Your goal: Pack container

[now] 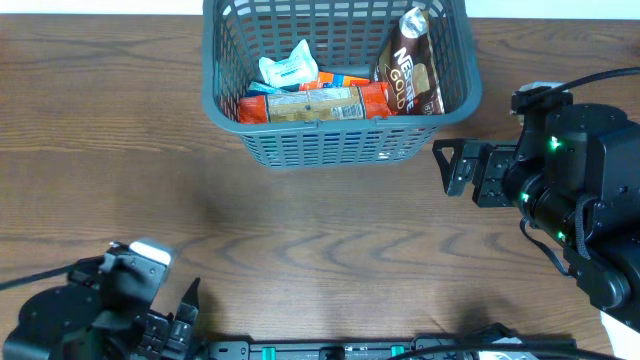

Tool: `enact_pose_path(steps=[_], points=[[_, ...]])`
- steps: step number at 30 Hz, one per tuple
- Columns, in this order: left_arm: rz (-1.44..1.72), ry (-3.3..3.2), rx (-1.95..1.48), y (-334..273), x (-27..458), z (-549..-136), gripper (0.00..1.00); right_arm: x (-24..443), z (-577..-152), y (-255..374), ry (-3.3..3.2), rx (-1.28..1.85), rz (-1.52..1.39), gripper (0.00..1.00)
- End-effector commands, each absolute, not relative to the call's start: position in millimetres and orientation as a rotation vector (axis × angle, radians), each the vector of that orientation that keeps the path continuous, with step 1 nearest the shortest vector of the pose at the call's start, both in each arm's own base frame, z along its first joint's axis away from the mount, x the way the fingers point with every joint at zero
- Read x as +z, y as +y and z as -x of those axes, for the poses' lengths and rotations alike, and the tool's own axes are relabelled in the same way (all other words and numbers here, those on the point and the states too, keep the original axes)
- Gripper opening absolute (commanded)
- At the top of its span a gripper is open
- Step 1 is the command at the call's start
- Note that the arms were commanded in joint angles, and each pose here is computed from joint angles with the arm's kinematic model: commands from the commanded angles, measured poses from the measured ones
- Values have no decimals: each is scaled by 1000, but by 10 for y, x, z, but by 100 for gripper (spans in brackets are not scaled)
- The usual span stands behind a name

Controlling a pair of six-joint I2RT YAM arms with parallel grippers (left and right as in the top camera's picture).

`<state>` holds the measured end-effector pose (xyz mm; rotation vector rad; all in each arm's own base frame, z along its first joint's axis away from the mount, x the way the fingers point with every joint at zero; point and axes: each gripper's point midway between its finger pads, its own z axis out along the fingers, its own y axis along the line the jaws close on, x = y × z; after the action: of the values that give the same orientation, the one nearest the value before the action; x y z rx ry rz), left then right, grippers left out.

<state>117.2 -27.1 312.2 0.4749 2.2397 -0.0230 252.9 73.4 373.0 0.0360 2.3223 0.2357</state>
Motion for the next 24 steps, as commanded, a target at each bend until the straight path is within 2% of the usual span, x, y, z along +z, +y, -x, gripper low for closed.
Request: enact_pose_path(steps=[1, 10, 17, 24], points=[[-332, 2171, -37, -187, 3176, -1072, 98, 3762, -2532, 711, 2313, 240, -58, 99], [-73, 2020, -25, -37, 2875, -1033, 98, 3762, -2532, 711, 2313, 240, -58, 99], [85, 1980, -89, -32, 2409, -1433, 98, 3761, -2533, 711, 2314, 240, -58, 99], [76, 1928, -149, -131, 1975, -1847, 98, 3761, -2533, 711, 2314, 240, -58, 99]])
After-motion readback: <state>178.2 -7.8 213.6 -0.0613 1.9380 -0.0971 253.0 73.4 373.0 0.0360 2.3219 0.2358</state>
